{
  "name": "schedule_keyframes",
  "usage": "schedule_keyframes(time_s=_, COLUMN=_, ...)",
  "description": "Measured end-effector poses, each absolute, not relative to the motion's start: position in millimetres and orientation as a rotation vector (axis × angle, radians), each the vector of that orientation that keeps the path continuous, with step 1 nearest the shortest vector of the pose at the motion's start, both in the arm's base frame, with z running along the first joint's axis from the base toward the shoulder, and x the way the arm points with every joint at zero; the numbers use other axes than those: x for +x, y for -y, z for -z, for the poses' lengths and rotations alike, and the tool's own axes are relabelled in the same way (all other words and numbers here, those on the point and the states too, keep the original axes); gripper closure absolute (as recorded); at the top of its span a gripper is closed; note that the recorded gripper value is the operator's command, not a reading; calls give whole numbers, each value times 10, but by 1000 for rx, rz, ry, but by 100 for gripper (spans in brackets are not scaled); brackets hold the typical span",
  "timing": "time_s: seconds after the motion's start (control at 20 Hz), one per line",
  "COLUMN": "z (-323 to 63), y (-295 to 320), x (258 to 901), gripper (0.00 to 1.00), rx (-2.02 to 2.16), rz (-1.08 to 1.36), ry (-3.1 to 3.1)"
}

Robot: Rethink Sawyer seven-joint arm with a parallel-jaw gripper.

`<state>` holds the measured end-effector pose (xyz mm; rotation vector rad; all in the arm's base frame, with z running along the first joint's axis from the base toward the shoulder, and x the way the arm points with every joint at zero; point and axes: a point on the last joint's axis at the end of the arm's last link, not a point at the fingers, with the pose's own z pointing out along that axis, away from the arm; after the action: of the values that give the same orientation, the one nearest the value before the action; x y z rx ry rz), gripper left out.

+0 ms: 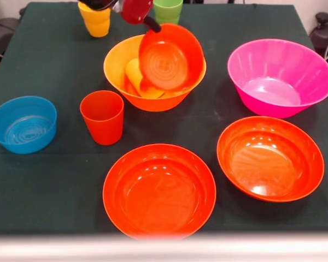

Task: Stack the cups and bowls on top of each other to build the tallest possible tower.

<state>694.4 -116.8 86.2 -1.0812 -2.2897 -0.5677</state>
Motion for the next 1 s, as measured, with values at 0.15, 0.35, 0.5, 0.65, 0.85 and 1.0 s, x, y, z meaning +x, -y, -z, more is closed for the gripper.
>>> schedule_keyframes(time_s=0.15, z=-693, y=1276, x=7008, gripper=100, rx=-1041, rz=595, ry=2320)
schedule_keyframes(time_s=0.35, z=-486, y=1415, x=7052, gripper=100, rx=-975, rz=629, ry=2341)
schedule_keyframes(time_s=0.5, z=-366, y=1515, x=7065, gripper=100, rx=-923, rz=678, ry=2343)
schedule_keyframes(time_s=0.65, z=-283, y=1626, x=7077, gripper=100, rx=-882, rz=729, ry=2348)
schedule_keyframes(time_s=0.85, z=-266, y=1721, x=7083, gripper=100, rx=-851, rz=756, ry=2346)
schedule_keyframes(time_s=1.0, z=-308, y=1802, x=7082, gripper=100, rx=-834, rz=760, ry=2332)
